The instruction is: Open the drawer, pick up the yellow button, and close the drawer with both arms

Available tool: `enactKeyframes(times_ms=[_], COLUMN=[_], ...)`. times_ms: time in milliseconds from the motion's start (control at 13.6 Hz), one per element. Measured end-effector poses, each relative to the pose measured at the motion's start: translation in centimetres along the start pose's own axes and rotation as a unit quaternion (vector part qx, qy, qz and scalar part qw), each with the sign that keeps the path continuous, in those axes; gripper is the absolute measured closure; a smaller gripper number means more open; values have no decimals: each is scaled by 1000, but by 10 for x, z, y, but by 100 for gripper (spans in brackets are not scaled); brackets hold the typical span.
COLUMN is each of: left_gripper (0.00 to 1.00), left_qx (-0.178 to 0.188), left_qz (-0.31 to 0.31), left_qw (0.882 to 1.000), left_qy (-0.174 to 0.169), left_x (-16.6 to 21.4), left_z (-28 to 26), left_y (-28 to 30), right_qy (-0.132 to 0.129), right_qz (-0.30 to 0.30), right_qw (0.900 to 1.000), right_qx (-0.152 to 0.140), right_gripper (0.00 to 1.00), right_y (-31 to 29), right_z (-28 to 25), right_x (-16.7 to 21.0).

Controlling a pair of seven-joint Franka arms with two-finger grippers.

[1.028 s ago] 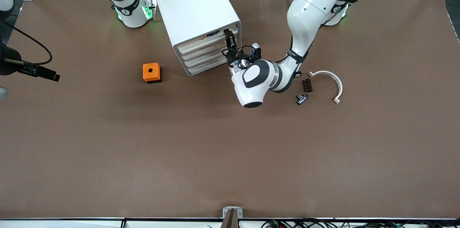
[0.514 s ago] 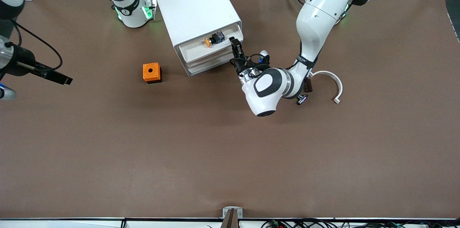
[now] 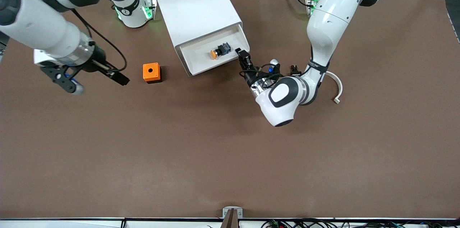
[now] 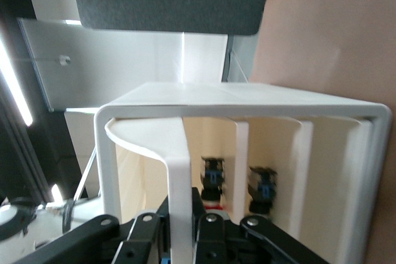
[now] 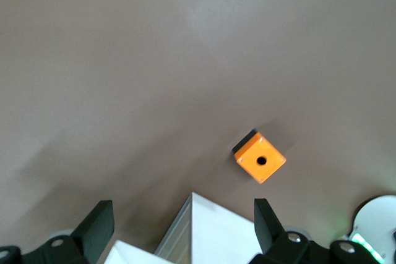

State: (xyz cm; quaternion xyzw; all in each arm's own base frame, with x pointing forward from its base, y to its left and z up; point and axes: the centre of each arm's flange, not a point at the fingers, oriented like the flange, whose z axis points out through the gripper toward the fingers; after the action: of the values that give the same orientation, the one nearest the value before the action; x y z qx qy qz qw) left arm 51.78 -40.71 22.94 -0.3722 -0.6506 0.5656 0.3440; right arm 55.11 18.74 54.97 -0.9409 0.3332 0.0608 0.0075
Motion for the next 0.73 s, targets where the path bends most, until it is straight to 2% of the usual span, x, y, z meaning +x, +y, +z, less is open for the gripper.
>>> enactKeyframes(times_ms=[220, 367, 514, 588, 734], left_gripper=[90, 90, 86, 78, 55], left_qx=[-6, -8, -12, -16, -19], left_qz=[1, 4, 7, 7, 3], left_qw=[999, 999, 999, 999, 998], left_qy=[-32, -37, -43, -47, -52], left_x=[10, 11, 10, 10, 10], left_z=[-31, -34, -36, -37, -37], left_y=[4, 4, 5, 7, 14], right_qy=[2, 10, 13, 14, 16], right_qz=[40, 59, 64, 72, 89], right_qw=[999, 998, 997, 996, 995], right_qx=[11, 28, 38, 42, 48], right_gripper=[0, 0, 0, 0, 0], right_y=[-36, -62, -80, -87, -102], right_z=[16, 26, 36, 41, 57], right_x=[-56, -103, -145, -163, -191])
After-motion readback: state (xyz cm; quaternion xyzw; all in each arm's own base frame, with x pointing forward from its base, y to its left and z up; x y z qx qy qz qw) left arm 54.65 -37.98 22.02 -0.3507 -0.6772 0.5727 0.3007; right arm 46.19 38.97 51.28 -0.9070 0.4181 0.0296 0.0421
